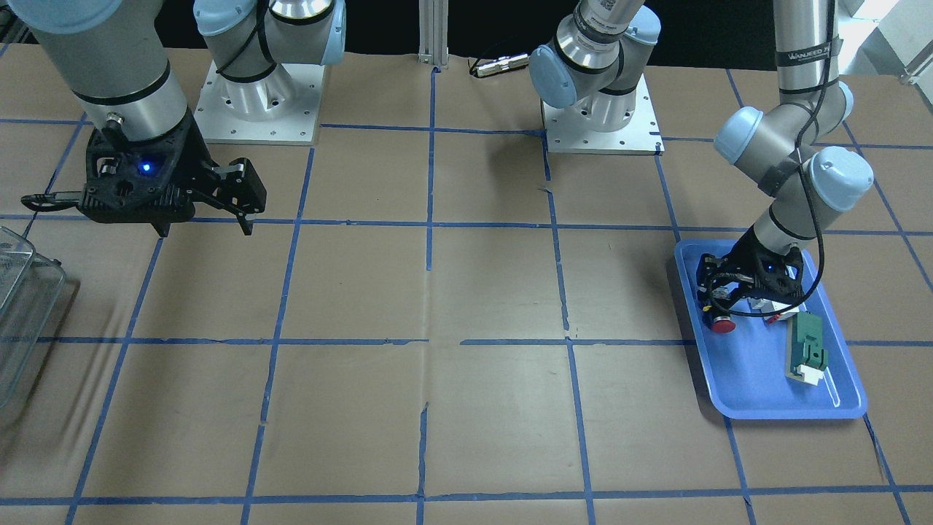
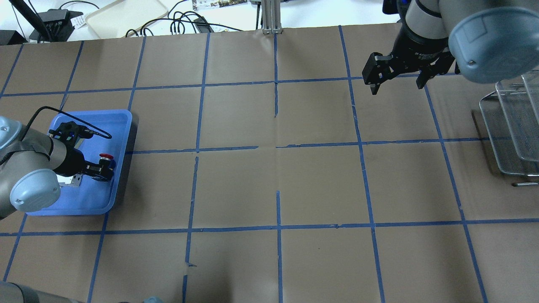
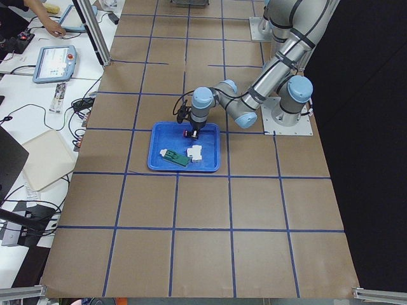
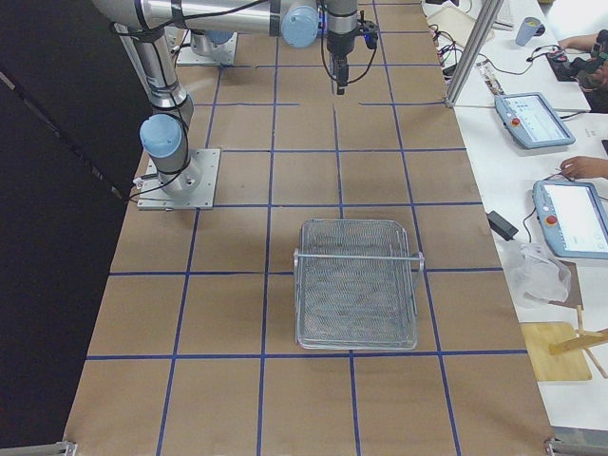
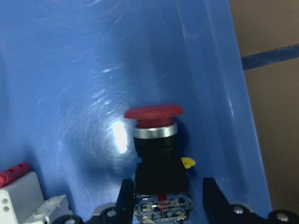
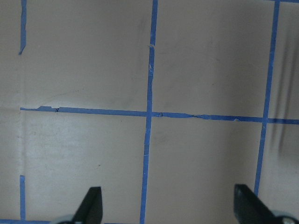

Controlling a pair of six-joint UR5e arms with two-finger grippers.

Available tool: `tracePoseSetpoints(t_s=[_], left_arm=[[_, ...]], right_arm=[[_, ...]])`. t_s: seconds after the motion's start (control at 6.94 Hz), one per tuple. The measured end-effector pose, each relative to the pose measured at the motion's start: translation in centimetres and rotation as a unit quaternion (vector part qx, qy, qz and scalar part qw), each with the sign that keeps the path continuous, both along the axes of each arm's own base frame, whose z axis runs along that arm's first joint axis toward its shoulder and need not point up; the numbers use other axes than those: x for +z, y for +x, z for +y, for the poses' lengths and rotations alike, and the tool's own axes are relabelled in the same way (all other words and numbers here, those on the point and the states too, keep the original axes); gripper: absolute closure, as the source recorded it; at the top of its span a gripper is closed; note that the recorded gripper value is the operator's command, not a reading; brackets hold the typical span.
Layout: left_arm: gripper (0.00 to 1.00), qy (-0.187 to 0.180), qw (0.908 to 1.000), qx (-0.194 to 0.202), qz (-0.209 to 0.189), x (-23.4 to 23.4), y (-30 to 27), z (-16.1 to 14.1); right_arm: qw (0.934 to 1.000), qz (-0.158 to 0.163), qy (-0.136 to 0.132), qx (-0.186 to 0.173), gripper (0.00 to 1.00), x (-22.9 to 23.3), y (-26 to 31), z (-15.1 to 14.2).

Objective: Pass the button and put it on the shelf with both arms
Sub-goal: 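Lift the button out of the tray and carry it toward the table center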

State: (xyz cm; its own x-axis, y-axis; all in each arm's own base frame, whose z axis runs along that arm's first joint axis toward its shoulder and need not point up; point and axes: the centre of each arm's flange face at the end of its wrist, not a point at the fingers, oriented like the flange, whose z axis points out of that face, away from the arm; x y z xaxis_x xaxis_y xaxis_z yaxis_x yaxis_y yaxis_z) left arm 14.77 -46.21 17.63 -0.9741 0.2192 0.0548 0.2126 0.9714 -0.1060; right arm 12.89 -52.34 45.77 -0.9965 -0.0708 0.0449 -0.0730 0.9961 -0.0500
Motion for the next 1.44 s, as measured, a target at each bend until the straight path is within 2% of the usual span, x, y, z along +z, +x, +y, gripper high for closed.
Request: tracePoseSetpoints(t_s=[0.29, 0.43, 0.72, 0.86, 1.01, 1.3, 1.44], left_arm=[[0.74, 0.002, 1.0, 0.0, 0.001, -0.2, 0.1, 0.0], [0.81, 0.001, 1.0, -0.001, 0.001, -0.2, 0.1, 0.0], [0.84, -0.005, 1.0, -0.001, -0.004, 0.5, 0.3, -0.2], [0.91, -0.015, 0.9998, -0.004, -0.012, 1.8, 0.4, -0.8], [0.92, -0.023, 0.9995, -0.015, -0.019, 4.0, 0.4, -2.0], [0.92, -0.024, 0.9961, -0.083, -0.019, 10.1, -0.9, -5.1], [0.98, -0.023, 0.992, -0.123, -0.012, 13.2, -2.7, -6.1]], right_arm=[[1.0, -0.004, 0.003, 0.0, 0.0, -0.5, 0.1, -0.3], [1.0, -0.006, 0.004, 0.001, 0.0, -0.7, 0.2, -0.4], [1.0, -0.007, 0.005, 0.001, 0.0, -0.8, 0.2, -0.5], [1.0, -0.007, 0.004, 0.001, 0.0, -0.8, 0.2, -0.6], [1.0, -0.008, 0.002, 0.002, 0.0, -0.7, 0.2, -0.6], [1.0, -0.008, -0.002, 0.002, 0.0, -0.7, 0.2, -0.7], [1.0, -0.01, -0.002, 0.0, 0.0, -0.7, 0.2, -0.7]])
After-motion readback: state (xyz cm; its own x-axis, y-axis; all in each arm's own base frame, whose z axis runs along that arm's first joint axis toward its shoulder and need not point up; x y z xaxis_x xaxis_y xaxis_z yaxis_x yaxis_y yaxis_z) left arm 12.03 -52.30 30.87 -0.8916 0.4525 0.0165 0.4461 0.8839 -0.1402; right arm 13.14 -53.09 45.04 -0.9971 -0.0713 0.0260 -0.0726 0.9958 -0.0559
